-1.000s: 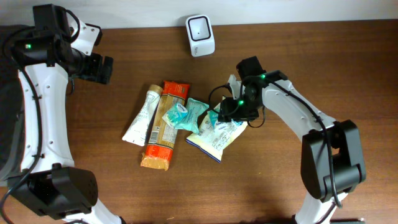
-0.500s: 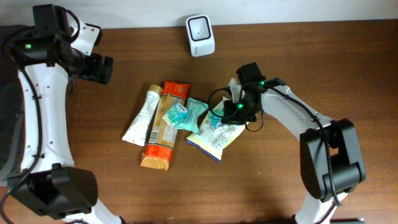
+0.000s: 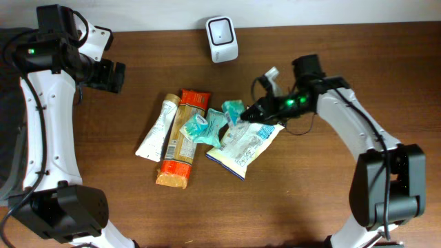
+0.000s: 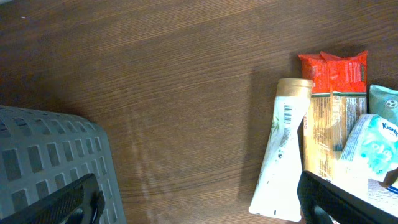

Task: Scan the item barcode
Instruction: 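Lift the green tissue pack with the right gripper, then hold the tissue pack in front of the white scanner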

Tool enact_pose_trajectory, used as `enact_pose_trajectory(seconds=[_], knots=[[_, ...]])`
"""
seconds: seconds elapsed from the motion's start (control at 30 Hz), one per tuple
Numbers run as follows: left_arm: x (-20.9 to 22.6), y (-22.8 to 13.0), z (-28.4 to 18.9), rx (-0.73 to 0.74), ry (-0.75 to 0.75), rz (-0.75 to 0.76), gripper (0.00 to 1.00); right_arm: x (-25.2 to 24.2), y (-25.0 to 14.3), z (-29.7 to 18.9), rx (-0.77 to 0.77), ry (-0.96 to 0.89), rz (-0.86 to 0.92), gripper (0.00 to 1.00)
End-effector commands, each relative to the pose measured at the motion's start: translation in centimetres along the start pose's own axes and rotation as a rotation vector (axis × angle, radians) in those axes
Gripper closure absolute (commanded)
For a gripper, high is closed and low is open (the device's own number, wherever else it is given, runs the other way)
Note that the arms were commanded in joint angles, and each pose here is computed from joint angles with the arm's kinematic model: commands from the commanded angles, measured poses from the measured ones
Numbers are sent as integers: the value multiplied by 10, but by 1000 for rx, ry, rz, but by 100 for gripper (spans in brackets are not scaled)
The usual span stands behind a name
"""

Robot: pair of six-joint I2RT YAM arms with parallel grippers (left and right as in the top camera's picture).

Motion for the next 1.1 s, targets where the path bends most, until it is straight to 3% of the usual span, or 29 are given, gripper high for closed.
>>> enact_pose_trajectory(seconds=[0.0,0.03,0.23,0.5,0.57,0.77,0.87,0.97,1.07], knots=[[1,0,-9,-25,7,14,1,27,1,-29,33,341,-113,96],[1,0,-9,-24,7,14,1,30,2,-36,43,412,-121,96],[1,0,-9,-25,7,14,1,20,10,-61,13,411,115,96],[1,0,-9,-24,7,14,1,31,19,-70,-25,392,43,96],[1,0,-9,-24,7,14,1,45,27,-65,-78,286,-1,96],[1,0,-9,-22,6,14,1,140,20,-45,-383,-497,-132,96],[1,0,-9,-22,6,14,1,185,12,-50,-595,-785,-263,96],[1,0,-9,-22,5,14,1,205,23,-38,-794,-1003,-433,96],[1,0,-9,-22,6,14,1,205,54,-8,-881,-1162,-613,96]])
Point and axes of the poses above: each gripper's point midway between its finger pads, its own z axis out along the fingers, its own x axis along the line the jaws close on, y = z × x, the point moved 10 cm from there along -z, back along the fingers, and after that the axes turned 13 degrees about z, right-handed, at the moved point
